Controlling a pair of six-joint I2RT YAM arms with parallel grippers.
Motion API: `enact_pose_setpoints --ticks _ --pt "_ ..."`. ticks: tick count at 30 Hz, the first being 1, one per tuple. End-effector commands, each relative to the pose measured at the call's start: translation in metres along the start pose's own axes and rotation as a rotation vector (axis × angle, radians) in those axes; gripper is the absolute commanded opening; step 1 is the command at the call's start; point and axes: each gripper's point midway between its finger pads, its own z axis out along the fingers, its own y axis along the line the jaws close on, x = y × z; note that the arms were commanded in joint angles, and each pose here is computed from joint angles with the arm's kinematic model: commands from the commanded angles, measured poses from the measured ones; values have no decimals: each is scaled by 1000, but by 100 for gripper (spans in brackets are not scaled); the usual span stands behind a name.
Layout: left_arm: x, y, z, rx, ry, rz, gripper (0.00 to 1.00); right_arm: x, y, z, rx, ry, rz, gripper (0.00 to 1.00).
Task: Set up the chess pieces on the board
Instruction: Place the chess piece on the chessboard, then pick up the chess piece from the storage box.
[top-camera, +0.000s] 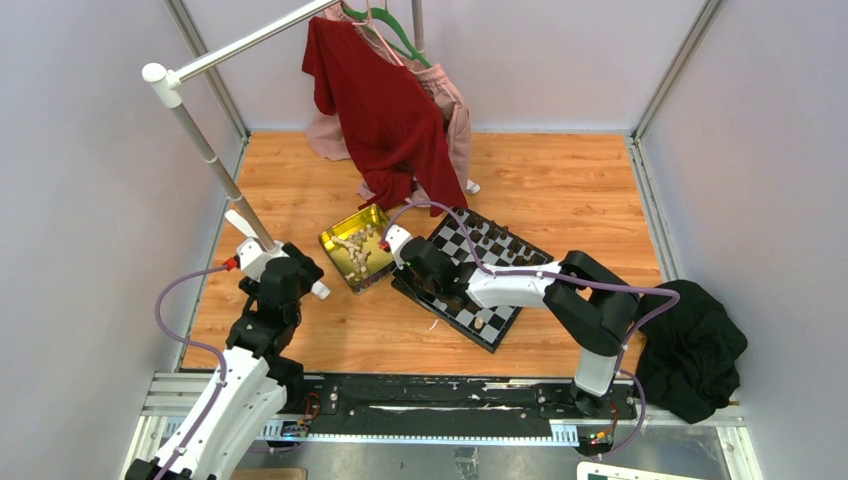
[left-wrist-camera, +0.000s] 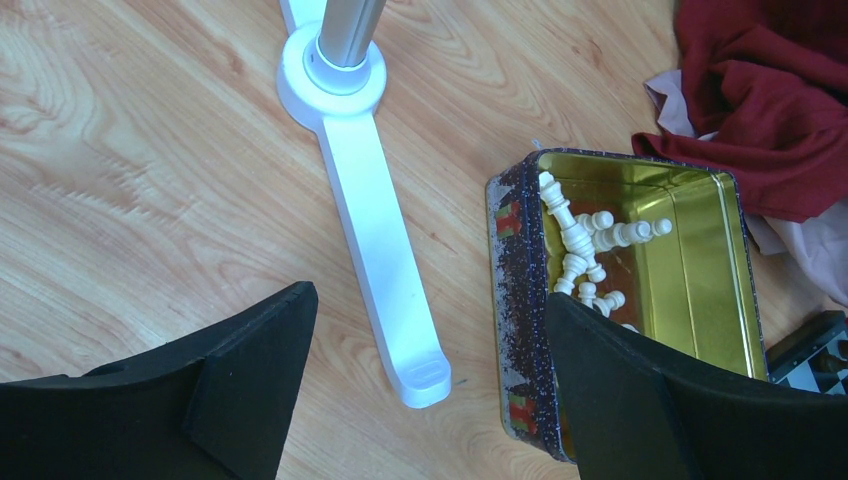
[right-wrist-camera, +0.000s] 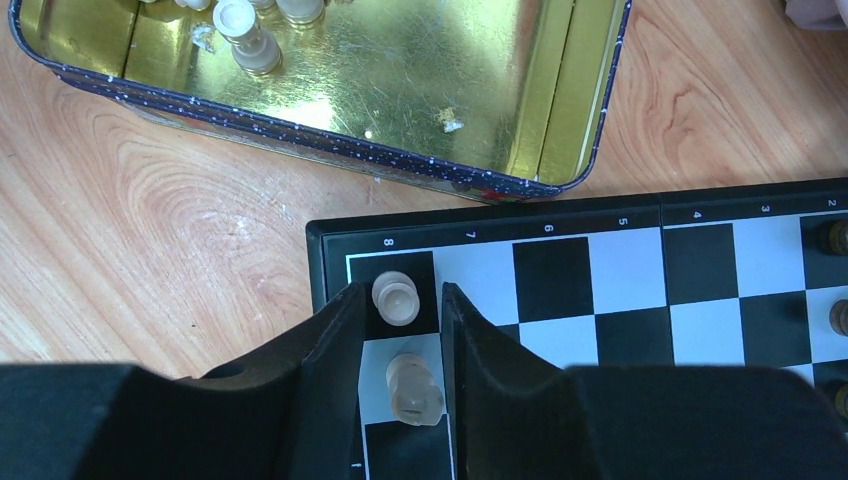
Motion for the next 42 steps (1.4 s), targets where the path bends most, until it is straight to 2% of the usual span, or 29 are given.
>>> enact_pose_setpoints --ticks 1,8,18,29,42 --pt "-4 -3 1 8 -22 -3 90 -12 3 0 3 -22 -5 39" --pt "-6 -4 1 13 -23 -8 90 -33 -1 -11 1 -61 -35 39" --pt "-12 -5 -2 9 -35 -19 90 -88 -2 -23 -9 -142 -55 41" --pt "-22 -14 -4 33 -47 -10 90 -134 -24 36 -39 -166 -71 41" --pt "-18 -24 2 63 -34 -9 90 -128 -50 105 -101 -138 -29 40"
